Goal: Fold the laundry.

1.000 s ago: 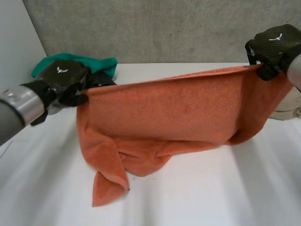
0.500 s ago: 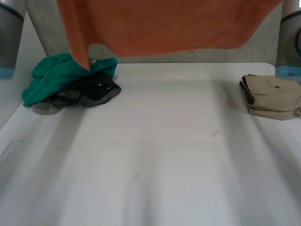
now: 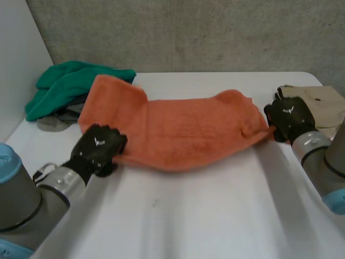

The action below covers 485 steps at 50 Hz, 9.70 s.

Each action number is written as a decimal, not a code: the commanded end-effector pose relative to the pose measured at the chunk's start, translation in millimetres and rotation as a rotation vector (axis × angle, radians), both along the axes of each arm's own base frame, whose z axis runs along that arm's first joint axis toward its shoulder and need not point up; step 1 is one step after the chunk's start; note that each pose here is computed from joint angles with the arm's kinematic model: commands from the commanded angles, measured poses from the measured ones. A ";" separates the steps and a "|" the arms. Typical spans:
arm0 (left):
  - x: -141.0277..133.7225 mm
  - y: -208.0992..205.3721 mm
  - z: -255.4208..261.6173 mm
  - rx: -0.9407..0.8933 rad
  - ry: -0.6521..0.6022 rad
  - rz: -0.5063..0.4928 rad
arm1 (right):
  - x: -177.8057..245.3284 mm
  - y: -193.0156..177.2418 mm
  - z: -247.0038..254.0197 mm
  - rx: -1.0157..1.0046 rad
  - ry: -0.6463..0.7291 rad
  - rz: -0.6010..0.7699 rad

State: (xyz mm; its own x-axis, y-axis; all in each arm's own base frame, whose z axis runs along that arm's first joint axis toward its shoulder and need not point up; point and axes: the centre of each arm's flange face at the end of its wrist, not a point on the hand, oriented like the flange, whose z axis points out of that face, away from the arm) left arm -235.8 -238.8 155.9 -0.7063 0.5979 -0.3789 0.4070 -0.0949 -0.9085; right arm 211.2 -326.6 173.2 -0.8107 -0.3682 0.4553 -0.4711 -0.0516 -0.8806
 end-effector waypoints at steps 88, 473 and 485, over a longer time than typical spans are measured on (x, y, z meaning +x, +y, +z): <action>-34.1 -149.0 -39.2 0.115 -0.344 -0.225 | -11.7 7.0 -43.6 0.146 0.037 -0.048; -74.1 48.2 171.9 0.217 0.441 -0.512 | -109.6 -204.5 -24.2 -0.439 -0.103 -0.267; -85.2 56.8 156.7 0.251 0.402 -0.541 | -145.0 -197.9 -33.7 -0.374 -0.009 -0.255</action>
State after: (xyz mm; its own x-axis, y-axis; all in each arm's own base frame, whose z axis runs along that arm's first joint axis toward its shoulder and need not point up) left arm -318.4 -185.2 311.6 -0.3528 0.9338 0.0603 -0.0173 0.0580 -0.9982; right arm 63.7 -532.3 108.5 -0.8382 0.0556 0.5425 -0.5414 -0.2040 -0.8156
